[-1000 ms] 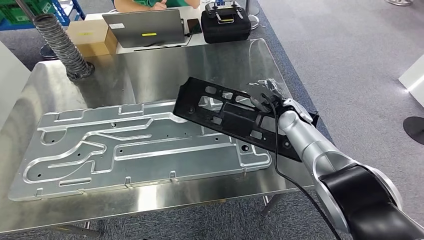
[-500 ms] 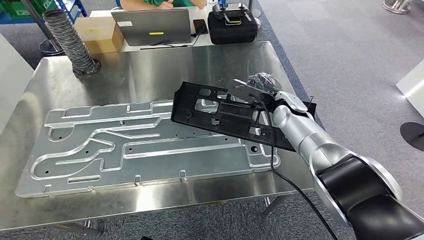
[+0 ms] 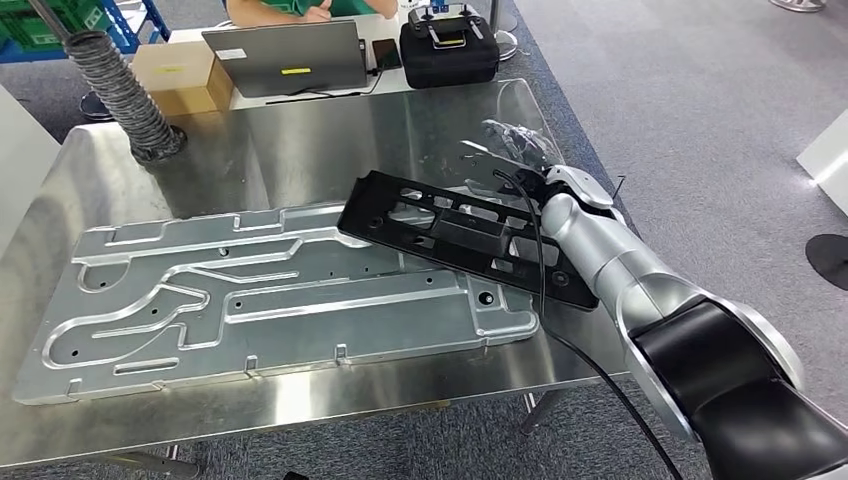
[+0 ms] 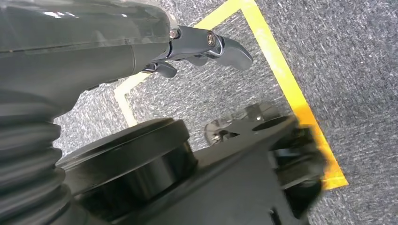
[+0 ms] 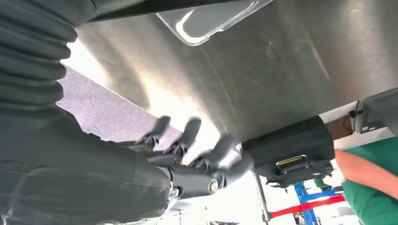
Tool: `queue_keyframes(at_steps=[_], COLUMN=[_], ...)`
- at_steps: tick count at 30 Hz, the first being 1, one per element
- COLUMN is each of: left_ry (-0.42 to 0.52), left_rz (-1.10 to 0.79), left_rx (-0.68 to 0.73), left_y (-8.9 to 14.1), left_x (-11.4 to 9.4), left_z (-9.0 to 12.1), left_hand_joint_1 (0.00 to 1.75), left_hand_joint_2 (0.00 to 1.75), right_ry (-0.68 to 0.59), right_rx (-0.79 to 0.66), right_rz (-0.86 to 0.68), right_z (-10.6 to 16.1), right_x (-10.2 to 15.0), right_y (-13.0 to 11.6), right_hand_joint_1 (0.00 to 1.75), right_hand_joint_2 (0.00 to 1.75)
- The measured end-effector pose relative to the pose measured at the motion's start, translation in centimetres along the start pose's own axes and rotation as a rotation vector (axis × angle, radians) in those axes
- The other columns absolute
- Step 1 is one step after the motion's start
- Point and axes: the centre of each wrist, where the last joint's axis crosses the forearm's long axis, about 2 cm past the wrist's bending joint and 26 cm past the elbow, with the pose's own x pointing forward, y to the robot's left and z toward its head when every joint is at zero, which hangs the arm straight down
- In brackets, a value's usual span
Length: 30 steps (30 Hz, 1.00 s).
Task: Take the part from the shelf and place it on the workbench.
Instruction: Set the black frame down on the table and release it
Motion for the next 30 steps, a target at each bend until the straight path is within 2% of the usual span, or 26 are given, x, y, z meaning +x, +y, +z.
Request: queue_keyframes(at_steps=[9, 17, 25, 30], left_ry=[0.007, 0.042, 0.054, 0.057], left_rz=[0.006, 0.022, 0.034, 0.041], left_rx=[0.011, 0.012, 0.012, 0.015], left_y=[0.0, 0.0, -0.3, -0.3], left_x=[0.2, 0.1, -0.4, -0.7], left_z=[0.0, 0.0, 0.1, 0.2], left_hand_joint_1=[0.0, 0.0, 0.0, 0.0], left_hand_joint_2=[0.0, 0.0, 0.0, 0.0], right_ry=[-0.009, 0.037, 0.129, 0.217], right_rx=[-0.002, 0.001, -0.019, -0.03], right_rz=[0.01, 0.014, 0.048, 0.1], right_z=[-0.4, -0.1, 0.9, 2.3], right_x=[0.8, 0.0, -2.9, -5.9], right_y=[-0.5, -0.4, -1.2, -1.5], right_hand_joint_1=[0.0, 0.0, 0.0, 0.0], right_hand_joint_2=[0.0, 0.0, 0.0, 0.0])
